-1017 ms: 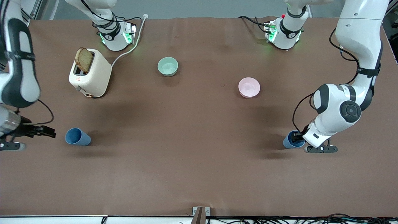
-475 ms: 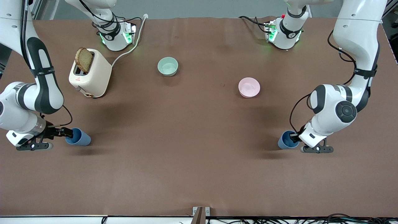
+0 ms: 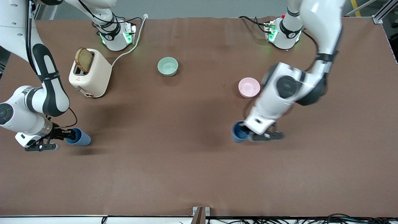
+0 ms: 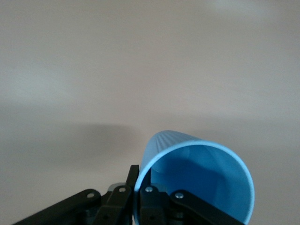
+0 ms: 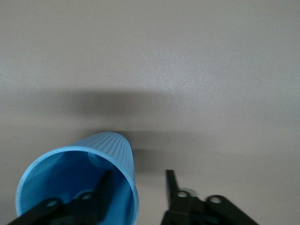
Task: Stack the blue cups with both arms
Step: 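Carry the cup with the left gripper toward the table middle while the right gripper lifts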
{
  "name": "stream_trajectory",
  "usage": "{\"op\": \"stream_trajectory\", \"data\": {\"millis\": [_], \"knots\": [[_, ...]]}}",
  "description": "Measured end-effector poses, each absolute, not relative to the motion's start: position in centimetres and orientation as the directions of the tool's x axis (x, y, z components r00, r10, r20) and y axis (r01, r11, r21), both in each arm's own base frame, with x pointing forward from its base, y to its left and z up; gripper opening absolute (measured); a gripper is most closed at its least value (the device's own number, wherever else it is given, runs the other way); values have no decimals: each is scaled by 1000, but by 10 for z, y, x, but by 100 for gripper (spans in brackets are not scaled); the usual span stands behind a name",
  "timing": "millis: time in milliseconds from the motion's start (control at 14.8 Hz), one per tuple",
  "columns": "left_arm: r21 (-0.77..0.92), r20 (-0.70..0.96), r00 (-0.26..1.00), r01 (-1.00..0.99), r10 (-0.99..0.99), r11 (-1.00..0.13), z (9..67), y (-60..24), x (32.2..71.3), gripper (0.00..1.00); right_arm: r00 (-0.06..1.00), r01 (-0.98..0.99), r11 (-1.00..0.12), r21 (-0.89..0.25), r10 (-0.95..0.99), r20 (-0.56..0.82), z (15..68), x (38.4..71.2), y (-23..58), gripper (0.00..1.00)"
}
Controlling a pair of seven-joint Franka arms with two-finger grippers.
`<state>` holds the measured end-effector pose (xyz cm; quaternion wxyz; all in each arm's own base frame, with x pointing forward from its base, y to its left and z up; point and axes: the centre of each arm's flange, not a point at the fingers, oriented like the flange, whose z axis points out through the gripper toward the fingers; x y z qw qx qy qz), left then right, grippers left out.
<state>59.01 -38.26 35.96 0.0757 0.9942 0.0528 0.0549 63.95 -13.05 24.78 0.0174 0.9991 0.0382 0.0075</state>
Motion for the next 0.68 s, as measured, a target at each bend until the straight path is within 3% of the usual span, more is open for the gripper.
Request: {"op": "stream_trajectory", "data": {"millis": [271,475,678], "knots": [[140,35,990,131,137,-981,289,-482,549,4,997,74,-997,33,74,26,255,644,-130,7],[126,17,991,130,133,-983,256,-488,554,4,996,85,-996,25,85,12,279,657,-126,5],[120,9,992,127,129,-985,245,-491,553,7,995,95,-995,-1,95,-4,339,680,-115,5]]}}
